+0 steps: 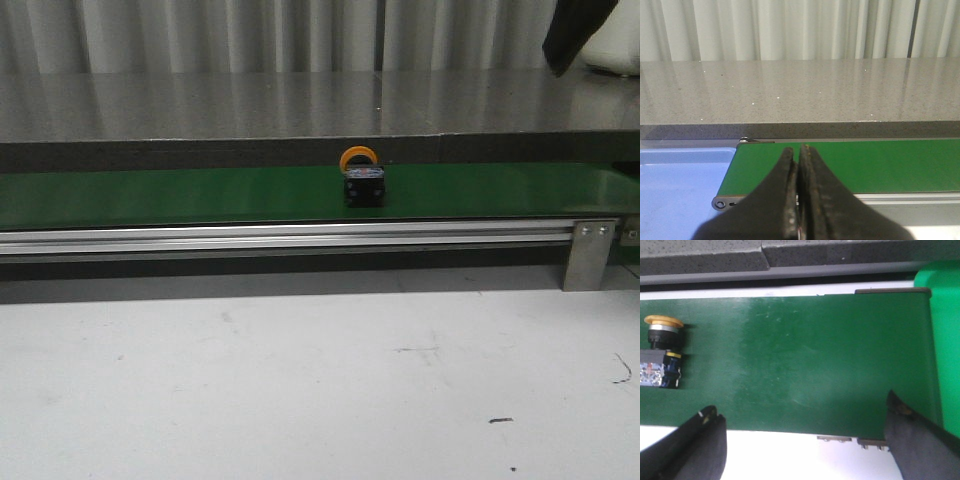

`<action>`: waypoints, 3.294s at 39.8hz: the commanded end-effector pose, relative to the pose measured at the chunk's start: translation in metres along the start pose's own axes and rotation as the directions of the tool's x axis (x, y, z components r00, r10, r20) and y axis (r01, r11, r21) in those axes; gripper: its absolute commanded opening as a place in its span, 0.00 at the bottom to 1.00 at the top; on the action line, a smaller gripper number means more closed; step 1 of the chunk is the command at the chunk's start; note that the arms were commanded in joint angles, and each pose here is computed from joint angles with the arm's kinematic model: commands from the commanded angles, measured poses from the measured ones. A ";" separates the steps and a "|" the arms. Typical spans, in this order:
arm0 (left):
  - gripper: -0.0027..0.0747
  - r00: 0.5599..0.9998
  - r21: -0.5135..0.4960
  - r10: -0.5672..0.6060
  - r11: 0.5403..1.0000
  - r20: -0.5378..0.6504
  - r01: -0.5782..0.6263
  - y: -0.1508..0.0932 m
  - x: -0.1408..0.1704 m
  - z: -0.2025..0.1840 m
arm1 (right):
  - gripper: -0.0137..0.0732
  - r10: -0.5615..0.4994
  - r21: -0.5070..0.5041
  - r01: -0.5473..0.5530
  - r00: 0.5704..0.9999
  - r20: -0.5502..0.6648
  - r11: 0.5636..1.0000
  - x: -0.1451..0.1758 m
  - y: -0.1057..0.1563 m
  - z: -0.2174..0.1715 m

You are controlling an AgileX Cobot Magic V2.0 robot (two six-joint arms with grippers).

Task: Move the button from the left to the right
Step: 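Lower the right gripper onto the button and close around its black base, then lift the button with the right gripper and carry it to the green tray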

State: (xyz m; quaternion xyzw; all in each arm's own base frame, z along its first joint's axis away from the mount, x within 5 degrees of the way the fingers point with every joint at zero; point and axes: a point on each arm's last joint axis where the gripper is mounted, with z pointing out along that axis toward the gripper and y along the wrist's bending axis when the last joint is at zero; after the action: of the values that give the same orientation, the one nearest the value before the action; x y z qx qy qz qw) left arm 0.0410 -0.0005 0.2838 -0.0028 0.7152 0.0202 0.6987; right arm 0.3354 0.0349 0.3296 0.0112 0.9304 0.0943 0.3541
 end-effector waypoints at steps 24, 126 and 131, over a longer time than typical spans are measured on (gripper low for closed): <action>0.01 0.995 -0.004 -0.008 1.000 0.097 0.008 0.001 -0.015 -0.001 | 0.91 0.004 -0.053 -0.005 1.000 -0.022 0.999 -0.039 0.016 0.045; 0.01 0.995 -0.004 -0.008 1.000 0.097 0.008 0.001 -0.015 -0.001 | 0.44 0.271 0.304 -0.269 0.962 0.034 0.914 -0.022 -0.170 0.028; 0.01 0.995 -0.004 -0.008 1.000 0.097 0.008 0.001 -0.015 -0.001 | 0.44 0.313 0.327 -0.297 0.950 0.003 0.897 -0.012 -0.190 0.045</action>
State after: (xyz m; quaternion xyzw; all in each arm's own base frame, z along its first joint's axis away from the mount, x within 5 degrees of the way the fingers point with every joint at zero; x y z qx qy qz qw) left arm 0.0410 -0.0005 0.2838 -0.0029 0.7150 0.0202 0.6988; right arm 0.3821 -0.1359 0.2552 0.2068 0.9418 0.0075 0.2648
